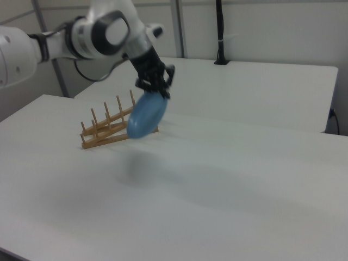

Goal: Place plate in plate rack
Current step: 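Lift the plate and carry it upright over the wooden rack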

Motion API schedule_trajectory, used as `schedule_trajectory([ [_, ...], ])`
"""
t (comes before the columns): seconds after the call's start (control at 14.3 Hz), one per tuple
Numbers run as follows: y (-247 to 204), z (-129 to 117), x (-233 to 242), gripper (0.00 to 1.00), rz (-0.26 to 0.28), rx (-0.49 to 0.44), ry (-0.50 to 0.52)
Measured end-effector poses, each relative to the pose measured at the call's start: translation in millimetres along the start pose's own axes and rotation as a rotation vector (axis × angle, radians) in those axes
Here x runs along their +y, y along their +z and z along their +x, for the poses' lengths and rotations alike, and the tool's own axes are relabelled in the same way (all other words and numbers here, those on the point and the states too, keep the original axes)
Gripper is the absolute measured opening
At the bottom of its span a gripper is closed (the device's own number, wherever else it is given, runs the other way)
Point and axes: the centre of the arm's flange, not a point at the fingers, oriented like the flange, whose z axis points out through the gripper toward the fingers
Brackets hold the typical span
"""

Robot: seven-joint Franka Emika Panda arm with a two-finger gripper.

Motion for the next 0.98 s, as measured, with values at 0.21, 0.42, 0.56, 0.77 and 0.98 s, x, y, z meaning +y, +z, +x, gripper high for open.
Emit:
schedule_trajectory([
  [0.21,-52,37,-24,0.06,-0.11,0.131,-0.082],
  [0.42,-80,67,-63,0.06,-0.23,0.204,-0.152],
  [0.56,-95,86,-103,0.06,-0.312,0.23,-0.149],
  [0.77,-105,112,-176,0.06,-0.388,0.263,-0.15],
  [0.98,-93,125,-211,0.06,-0.458,0.262,-0.168],
])
